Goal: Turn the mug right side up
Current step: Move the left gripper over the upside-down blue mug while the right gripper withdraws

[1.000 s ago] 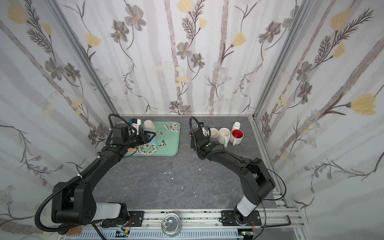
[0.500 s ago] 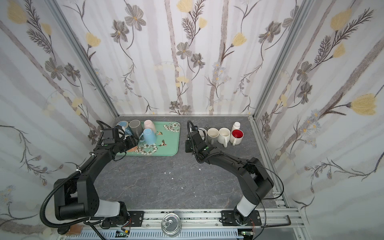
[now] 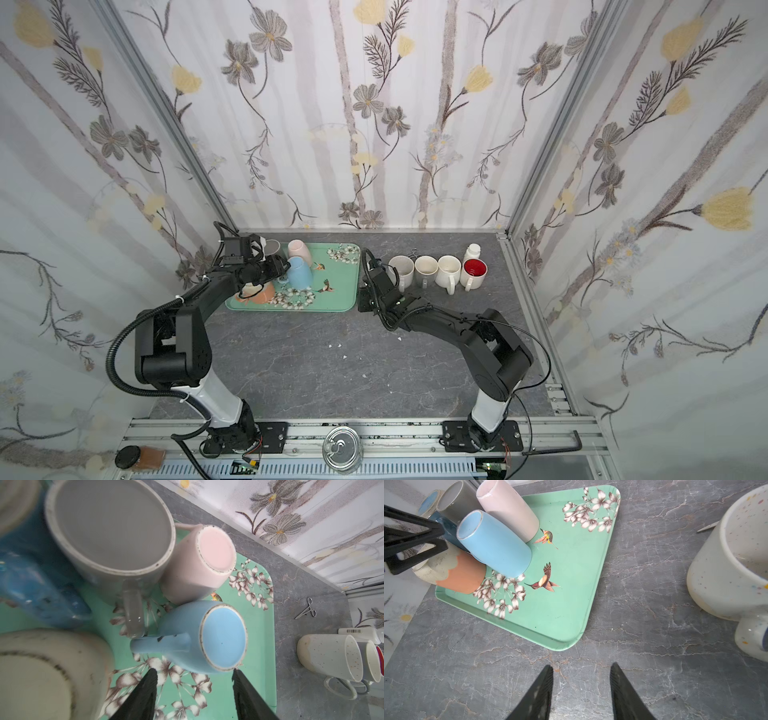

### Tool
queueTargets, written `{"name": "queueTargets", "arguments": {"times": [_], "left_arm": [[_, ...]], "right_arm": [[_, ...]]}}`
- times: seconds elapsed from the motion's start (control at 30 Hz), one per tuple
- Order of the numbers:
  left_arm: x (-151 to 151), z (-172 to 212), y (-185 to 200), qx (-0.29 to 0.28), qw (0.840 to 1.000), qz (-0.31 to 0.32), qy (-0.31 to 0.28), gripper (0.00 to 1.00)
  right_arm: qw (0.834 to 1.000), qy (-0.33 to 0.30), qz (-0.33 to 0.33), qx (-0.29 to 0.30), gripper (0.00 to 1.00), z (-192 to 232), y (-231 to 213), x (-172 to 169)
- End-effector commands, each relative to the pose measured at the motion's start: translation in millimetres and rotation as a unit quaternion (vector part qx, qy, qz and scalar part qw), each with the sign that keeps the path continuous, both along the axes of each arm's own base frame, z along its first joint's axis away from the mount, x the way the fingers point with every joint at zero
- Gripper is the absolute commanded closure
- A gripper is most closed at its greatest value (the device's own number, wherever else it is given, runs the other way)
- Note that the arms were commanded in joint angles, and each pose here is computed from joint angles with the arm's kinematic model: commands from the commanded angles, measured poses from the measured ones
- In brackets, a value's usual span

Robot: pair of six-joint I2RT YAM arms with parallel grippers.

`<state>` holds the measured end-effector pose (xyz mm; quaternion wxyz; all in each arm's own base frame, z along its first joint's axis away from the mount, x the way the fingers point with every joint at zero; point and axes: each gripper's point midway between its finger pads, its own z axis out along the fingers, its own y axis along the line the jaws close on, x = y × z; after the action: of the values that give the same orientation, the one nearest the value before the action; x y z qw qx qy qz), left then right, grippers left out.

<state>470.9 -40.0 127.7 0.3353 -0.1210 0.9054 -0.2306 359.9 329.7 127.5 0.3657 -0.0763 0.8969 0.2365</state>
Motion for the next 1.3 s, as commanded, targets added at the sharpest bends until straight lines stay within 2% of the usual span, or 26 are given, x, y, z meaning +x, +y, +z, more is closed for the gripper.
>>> {"name": "queueTargets", "arguments": {"times": [0.0, 0.33, 0.63, 0.83, 0.97, 1.13, 1.27], "left_arm": [[5, -6, -19, -0.033, 0.999, -0.02, 0.005, 0.46], [5, -7, -72, -0.059, 0.997, -0.057, 0.005, 0.49], [-3, 10, -114, -0.07, 0.993, -0.093, -0.012, 0.49], [-2, 30, -103, -0.028, 0.994, -0.101, -0.041, 0.46], [5, 35, -86, -0.028, 0.995, -0.087, -0.05, 0.45], [15, 21, -69, -0.047, 0.995, -0.074, -0.039, 0.47], [19, 1, -69, -0.058, 0.995, -0.08, -0.026, 0.49]], "right_arm": [[1.0, -0.014, -0.007, 0.014, 0.55, 9, 1, 2], [1.0, -0.009, -0.008, 0.01, 0.55, 5, -4, -3], [1.0, -0.006, -0.008, 0.009, 0.55, 2, -7, -7], [1.0, -0.006, -0.008, 0.01, 0.55, 2, -8, -9], [1.0, -0.005, -0.008, 0.01, 0.55, 1, -9, -10], [1.0, -0.005, -0.008, 0.01, 0.55, 1, -11, -11], [1.0, -0.006, -0.01, 0.008, 0.55, 0, -13, -12]]}}
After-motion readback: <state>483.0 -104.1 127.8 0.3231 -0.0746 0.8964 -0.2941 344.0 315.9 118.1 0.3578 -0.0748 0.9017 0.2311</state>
